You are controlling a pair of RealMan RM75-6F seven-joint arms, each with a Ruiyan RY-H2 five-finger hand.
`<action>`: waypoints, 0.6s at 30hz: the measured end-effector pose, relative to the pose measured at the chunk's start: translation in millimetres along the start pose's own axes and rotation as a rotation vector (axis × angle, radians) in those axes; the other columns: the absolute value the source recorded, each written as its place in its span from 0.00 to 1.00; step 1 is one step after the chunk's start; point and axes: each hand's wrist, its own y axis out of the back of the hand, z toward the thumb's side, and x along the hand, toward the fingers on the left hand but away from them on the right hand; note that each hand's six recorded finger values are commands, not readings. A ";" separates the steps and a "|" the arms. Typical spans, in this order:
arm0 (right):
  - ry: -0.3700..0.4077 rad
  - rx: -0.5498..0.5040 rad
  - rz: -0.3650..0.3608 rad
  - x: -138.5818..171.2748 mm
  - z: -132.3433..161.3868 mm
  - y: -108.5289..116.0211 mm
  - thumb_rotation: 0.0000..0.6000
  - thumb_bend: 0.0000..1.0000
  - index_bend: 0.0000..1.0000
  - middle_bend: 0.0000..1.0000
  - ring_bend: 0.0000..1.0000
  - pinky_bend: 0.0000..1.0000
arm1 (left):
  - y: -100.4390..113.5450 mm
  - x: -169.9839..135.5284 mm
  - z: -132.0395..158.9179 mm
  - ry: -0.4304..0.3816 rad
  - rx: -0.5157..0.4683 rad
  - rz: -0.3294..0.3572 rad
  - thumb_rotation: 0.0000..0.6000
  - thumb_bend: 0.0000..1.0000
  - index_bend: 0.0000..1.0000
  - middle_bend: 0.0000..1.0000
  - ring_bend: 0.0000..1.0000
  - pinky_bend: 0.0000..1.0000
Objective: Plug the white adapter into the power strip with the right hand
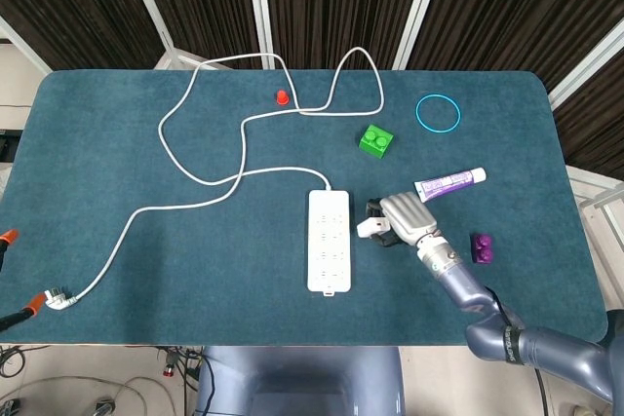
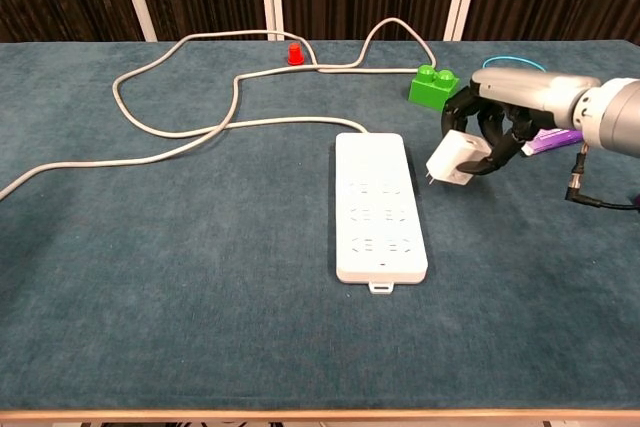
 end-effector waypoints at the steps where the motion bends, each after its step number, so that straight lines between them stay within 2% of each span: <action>1: 0.004 0.004 0.000 1.3 3.6 2.8 1.00 0.54 0.72 0.68 0.72 0.58 | -0.1 -0.1 0.1 0.000 0.000 -0.001 1.00 0.14 0.14 0.00 0.00 0.01; 10: 0.010 0.064 0.015 4.5 19.7 15.0 1.00 0.57 0.72 0.69 0.81 0.66 | 0.8 -0.6 -0.6 0.000 -0.005 -0.002 1.00 0.14 0.14 0.00 0.00 0.01; 18: -0.009 0.097 0.033 0.5 29.3 17.0 1.00 0.64 0.72 0.69 0.82 0.67 | 0.9 -0.5 -1.8 0.004 -0.006 -0.005 1.00 0.15 0.15 0.00 0.00 0.01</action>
